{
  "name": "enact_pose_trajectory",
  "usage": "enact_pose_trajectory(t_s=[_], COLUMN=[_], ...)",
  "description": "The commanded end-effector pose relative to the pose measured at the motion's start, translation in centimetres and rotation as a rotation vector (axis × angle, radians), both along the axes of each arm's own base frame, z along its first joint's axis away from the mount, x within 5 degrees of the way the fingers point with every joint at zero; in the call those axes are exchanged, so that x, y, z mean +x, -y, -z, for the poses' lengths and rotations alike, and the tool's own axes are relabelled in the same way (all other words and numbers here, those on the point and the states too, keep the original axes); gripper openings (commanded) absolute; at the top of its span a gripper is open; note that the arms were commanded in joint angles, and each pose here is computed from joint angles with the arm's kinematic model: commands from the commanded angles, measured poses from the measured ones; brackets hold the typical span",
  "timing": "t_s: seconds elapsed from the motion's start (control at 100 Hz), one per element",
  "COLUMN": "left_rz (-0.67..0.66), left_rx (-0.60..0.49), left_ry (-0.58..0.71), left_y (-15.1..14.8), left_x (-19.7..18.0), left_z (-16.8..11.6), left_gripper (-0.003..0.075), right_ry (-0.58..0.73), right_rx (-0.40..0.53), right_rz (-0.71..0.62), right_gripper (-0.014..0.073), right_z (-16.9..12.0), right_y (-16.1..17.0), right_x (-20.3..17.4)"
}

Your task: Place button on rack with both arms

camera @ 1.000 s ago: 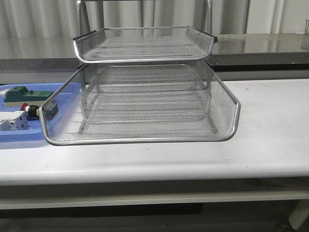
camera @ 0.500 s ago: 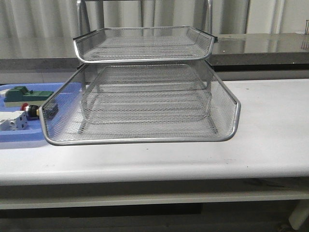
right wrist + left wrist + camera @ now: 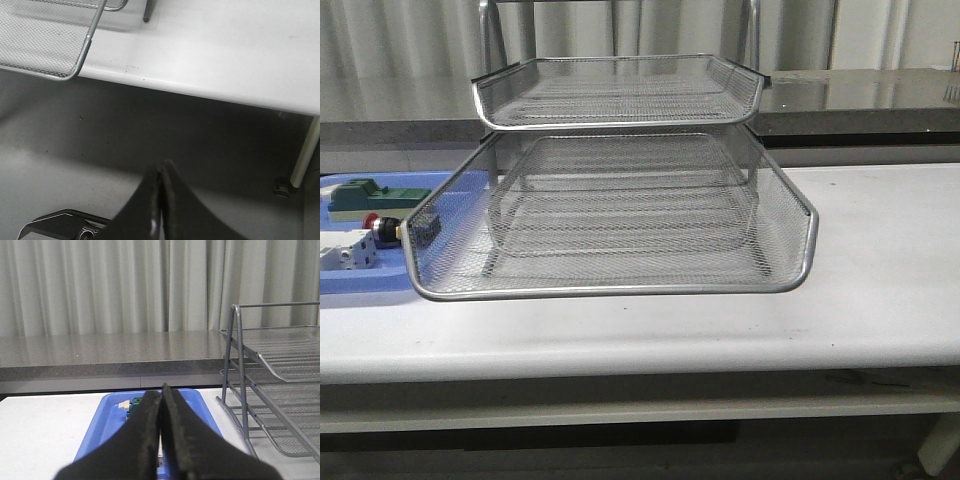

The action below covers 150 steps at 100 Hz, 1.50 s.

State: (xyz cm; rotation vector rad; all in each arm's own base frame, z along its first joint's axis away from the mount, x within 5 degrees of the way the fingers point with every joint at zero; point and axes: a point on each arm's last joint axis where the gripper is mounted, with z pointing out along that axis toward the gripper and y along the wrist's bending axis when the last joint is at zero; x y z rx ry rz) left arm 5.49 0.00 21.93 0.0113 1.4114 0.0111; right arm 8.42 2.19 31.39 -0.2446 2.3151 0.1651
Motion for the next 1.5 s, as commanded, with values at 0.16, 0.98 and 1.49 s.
enact_pose_trajectory(t_s=[0.16,0.98,1.49], left_rz=[-0.001,0.052,0.041], left_rx=[-0.006,-0.236,-0.049], left_ry=[0.062,-0.101,-0.761], left_y=[0.0,0.2,0.5], left_x=[-0.2,1.1,12.1], left_z=[0.7,-6.3,-12.9], left_gripper=[0.0004,0.0004,0.0004], right_ry=[0.076,0.076,0.076], right_rx=[0.008,0.008,0.008], right_rz=[0.007,0.007,0.007], right_gripper=[-0.0059,-0.0059,-0.0059], right_z=[-1.2,-1.2,-1.2], right_y=[0.0,0.0,0.0], right_x=[0.3,0.3,0.3])
